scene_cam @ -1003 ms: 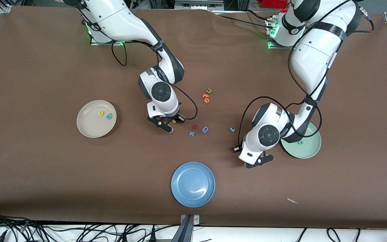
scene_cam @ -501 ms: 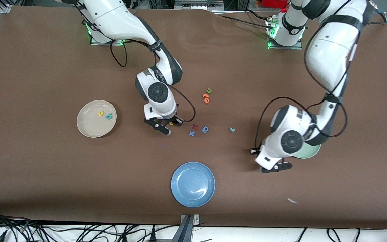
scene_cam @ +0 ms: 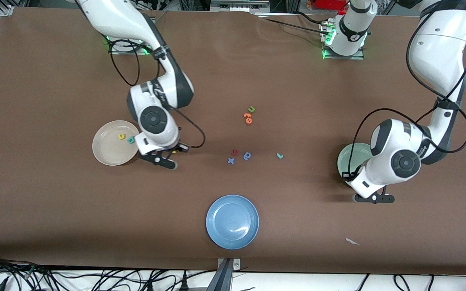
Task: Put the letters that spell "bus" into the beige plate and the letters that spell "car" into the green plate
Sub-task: 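Drop yellow o on green plate with the left gripper while the right gripper drops z, then grasp cyan r with the left gripper while the right gripper withdraws to rest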
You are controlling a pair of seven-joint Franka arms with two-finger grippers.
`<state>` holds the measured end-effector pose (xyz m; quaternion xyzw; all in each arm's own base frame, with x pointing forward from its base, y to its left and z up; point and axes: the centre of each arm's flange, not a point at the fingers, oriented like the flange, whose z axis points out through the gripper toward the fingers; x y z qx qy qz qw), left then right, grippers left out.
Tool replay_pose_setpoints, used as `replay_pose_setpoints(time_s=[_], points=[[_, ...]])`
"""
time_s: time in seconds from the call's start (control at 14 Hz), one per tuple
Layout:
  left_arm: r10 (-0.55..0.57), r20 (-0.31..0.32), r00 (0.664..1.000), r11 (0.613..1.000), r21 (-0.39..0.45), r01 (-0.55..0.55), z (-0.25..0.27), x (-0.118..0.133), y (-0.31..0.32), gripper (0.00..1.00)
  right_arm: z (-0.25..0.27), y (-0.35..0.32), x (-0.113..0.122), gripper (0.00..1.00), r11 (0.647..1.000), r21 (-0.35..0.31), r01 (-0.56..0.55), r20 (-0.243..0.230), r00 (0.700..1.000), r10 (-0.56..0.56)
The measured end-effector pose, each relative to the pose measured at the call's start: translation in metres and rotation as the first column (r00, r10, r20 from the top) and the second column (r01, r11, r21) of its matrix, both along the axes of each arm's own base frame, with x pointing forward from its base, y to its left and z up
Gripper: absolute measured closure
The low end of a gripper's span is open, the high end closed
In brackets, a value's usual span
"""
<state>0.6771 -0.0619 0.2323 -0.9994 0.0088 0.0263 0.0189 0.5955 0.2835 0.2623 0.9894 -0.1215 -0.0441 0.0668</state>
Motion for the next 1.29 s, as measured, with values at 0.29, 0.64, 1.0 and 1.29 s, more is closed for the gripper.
replay_pose_setpoints(time_s=[0.29,0.64,1.0,1.29], points=[[-0.013,0.068,0.998,1.000,-0.020,0.014,-0.024,-0.046,0.018,0.72,-0.012,-0.121,0.003,0.78,0.985,-0.014,-0.173,-0.102,0.980,0.171],[-0.031,0.059,0.998,0.999,-0.005,0.032,-0.006,-0.052,0.015,0.30,-0.054,-0.253,-0.007,0.78,0.955,0.169,-0.244,-0.196,0.941,0.275],[0.121,0.045,0.992,0.992,-0.048,-0.119,0.014,-0.066,-0.081,0.00,-0.076,-0.258,-0.011,0.45,0.948,0.236,-0.214,-0.203,0.943,0.263],[0.293,0.017,0.956,0.955,-0.042,-0.292,0.002,-0.093,-0.166,0.00,-0.033,-0.230,0.012,0.04,0.931,0.289,-0.224,-0.217,0.932,0.291]])
